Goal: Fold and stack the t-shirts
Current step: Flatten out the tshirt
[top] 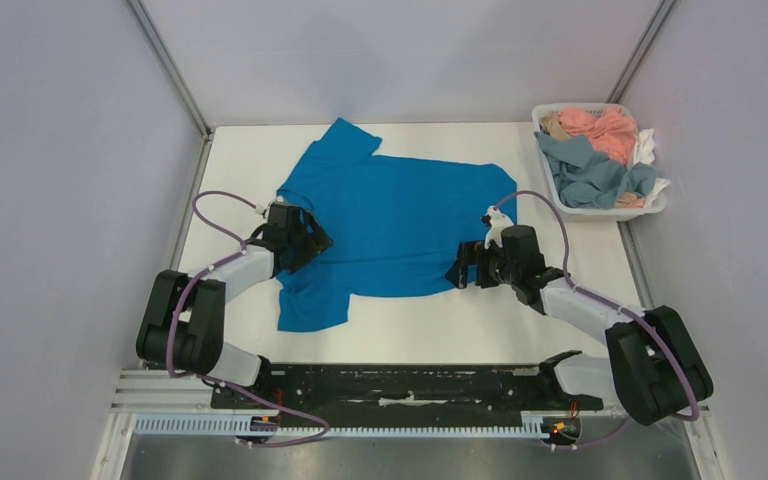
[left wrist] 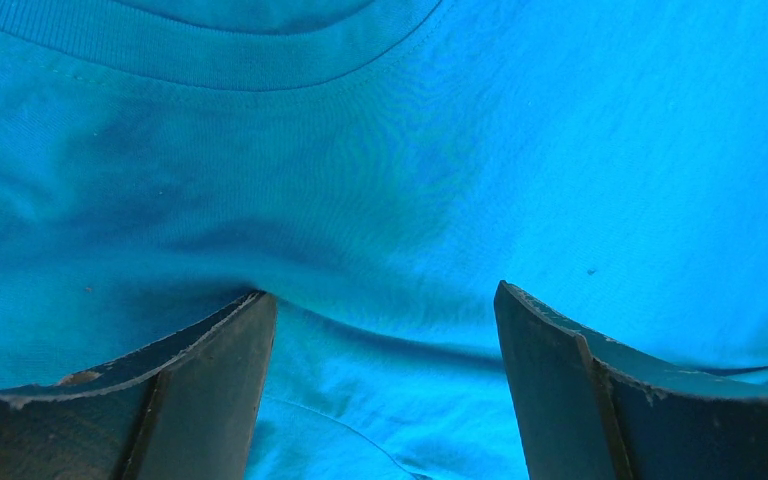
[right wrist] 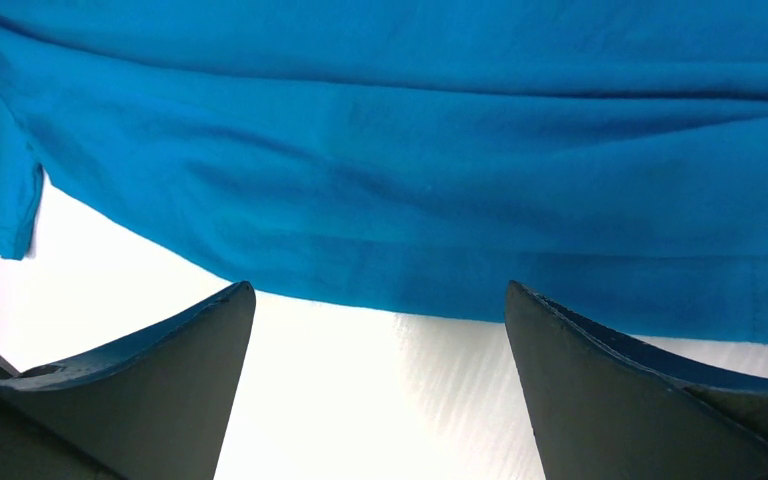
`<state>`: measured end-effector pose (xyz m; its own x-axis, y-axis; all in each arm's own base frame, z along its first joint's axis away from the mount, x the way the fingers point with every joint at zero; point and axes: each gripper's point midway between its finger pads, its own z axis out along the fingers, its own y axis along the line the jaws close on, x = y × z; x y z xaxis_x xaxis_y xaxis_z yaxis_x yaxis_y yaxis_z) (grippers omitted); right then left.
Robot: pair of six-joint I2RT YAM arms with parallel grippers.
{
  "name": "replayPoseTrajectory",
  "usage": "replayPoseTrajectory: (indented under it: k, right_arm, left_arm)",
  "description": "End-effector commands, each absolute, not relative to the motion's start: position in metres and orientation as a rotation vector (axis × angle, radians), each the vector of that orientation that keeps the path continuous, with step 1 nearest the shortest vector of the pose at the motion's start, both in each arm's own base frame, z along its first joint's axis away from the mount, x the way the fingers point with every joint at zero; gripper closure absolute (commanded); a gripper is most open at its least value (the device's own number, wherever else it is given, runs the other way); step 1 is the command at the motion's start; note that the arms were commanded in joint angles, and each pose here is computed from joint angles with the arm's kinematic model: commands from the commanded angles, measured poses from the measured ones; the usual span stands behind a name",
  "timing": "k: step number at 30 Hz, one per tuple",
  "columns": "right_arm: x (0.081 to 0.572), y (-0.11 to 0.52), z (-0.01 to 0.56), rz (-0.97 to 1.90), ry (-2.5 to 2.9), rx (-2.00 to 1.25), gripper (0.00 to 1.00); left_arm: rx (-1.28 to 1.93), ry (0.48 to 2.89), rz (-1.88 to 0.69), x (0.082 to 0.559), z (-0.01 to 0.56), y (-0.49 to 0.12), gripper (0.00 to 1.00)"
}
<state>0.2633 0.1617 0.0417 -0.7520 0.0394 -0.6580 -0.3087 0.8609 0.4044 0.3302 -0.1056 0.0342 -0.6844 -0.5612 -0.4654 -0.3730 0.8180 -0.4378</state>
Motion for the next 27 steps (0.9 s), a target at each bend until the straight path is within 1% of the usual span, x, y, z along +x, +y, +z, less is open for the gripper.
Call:
replayPoseTrajectory:
  k: [1,6,12,16,18,22,24,27]
  right_arm:
    - [0.28,0.172,0.059,0.687,2.247,-0.225,0.02]
    - [0.277,0.167,0.042,0.655,2.298,-0.226,0.02]
    - [0.254,0.151,0.016,0.588,2.407,-0.195,0.02]
    - [0.225,0.124,0.005,0.457,2.519,-0.107,0.02]
    - [0.205,0.117,-0.003,0.436,2.592,-0.095,0.02]
    - [0.148,0.103,-0.027,0.366,2.804,-0.073,0.02]
    - [0.129,0.104,-0.031,0.393,2.847,-0.031,0.02]
    - [0.117,0.123,-0.021,0.534,2.837,-0.015,0.02]
  left_arm:
    - [-0.708,2.451,-0.397,0.321,0.022,-0.105,0.14]
    - [-0.709,2.452,-0.388,0.32,0.021,-0.104,0.14]
    - [-0.709,2.446,-0.386,0.32,0.024,-0.103,0.14]
    - [-0.71,2.441,-0.381,0.319,0.025,-0.102,0.14]
    - [-0.711,2.442,-0.38,0.318,0.025,-0.102,0.14]
    - [-0.713,2.443,-0.379,0.317,0.025,-0.102,0.14]
    - [-0.715,2.444,-0.378,0.316,0.024,-0.101,0.14]
    - [-0.714,2.444,-0.38,0.315,0.025,-0.101,0.14]
